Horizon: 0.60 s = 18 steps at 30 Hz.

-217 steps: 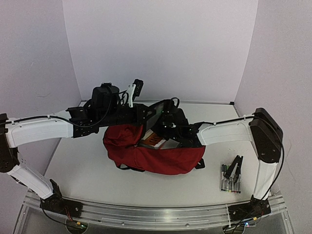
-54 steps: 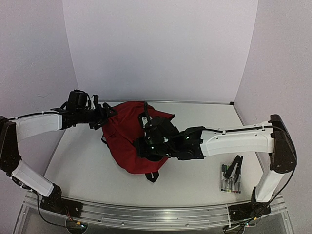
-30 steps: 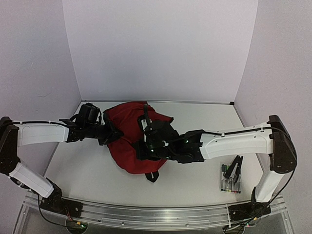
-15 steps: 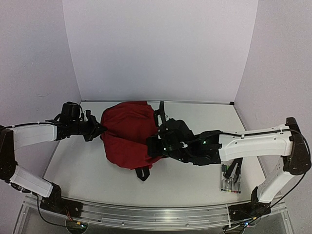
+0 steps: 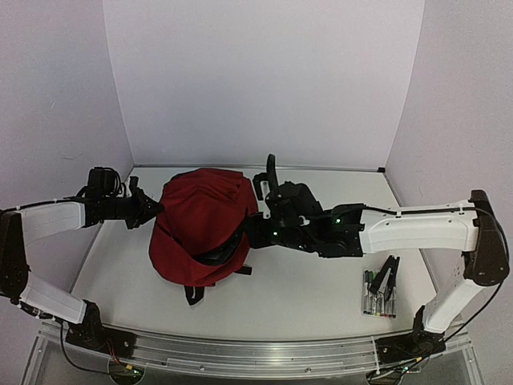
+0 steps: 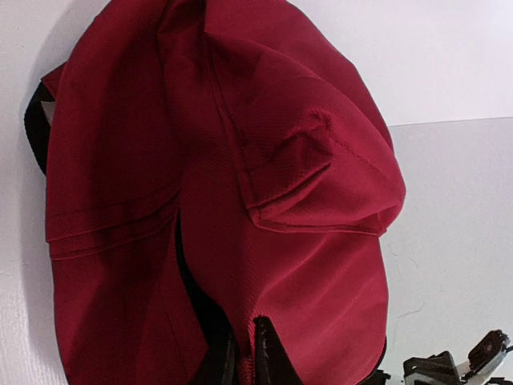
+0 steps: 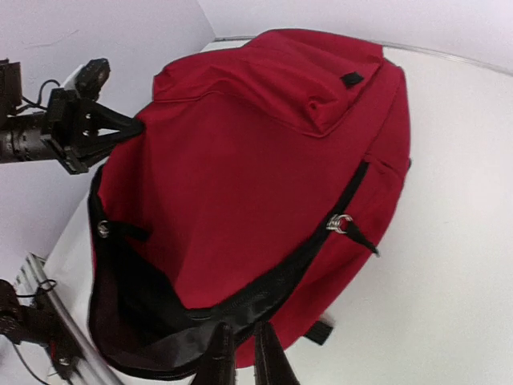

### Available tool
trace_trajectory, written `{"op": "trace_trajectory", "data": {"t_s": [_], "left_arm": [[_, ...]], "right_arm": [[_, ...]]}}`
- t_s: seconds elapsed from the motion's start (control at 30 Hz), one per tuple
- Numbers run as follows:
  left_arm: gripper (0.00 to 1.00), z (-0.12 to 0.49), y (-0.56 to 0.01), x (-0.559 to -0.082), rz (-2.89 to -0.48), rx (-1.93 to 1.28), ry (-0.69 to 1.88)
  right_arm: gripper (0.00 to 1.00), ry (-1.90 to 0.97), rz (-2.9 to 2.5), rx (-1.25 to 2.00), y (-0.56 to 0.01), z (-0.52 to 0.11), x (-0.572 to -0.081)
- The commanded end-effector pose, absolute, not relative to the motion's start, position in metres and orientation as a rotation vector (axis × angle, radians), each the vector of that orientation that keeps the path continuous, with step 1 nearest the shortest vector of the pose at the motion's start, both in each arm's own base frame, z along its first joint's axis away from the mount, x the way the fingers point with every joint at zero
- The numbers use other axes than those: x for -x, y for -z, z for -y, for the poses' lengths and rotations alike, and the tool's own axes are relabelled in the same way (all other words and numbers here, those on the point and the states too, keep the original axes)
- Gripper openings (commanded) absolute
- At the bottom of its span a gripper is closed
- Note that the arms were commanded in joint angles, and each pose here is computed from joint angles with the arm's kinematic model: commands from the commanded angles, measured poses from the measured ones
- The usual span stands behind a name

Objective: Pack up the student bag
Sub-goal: Zip the student bag at the center of the board.

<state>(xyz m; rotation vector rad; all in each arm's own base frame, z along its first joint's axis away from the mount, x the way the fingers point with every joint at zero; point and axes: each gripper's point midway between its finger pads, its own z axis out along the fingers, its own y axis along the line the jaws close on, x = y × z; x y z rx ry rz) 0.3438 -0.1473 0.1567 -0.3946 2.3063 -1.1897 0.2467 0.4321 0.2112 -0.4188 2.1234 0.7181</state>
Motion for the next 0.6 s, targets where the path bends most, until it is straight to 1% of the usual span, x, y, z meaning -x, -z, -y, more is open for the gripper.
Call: {"op": "trace_trajectory", "data": {"t_s": [0.0,0.03,0.13,0.2,0.27,0.33,0.57], "left_arm": [[0.2,0.153,-0.185,-0.332,-2.249,0.275,1.235],[0.26,0.152,-0.185,-0.33,-2.255,0.286,1.224],[0.39,0.143,-0.182,-0.324,-2.273,0.331,1.156],[0.49,0.138,-0.179,-0.317,-2.281,0.362,1.13],[0.55,0.136,-0.177,-0.311,-2.284,0.386,1.128],[0.58,0.135,-0.173,-0.304,-2.293,0.411,1.134],[0.59,0.135,-0.154,-0.287,-2.33,0.496,1.167]], "right_arm": [[0.19,-0.858,-2.028,0.61,-0.237,-0.492,-0.23],[0.21,-0.865,-2.033,0.624,-0.233,-0.5,-0.23],[0.32,-0.901,-2.013,0.657,-0.239,-0.526,-0.234],[0.36,-0.905,-2.013,0.681,-0.236,-0.54,-0.237],[0.39,-0.904,-2.016,0.706,-0.229,-0.551,-0.238],[0.4,-0.894,-2.027,0.735,-0.218,-0.562,-0.24],[0.45,-0.847,-2.034,0.795,-0.196,-0.585,-0.248]]}}
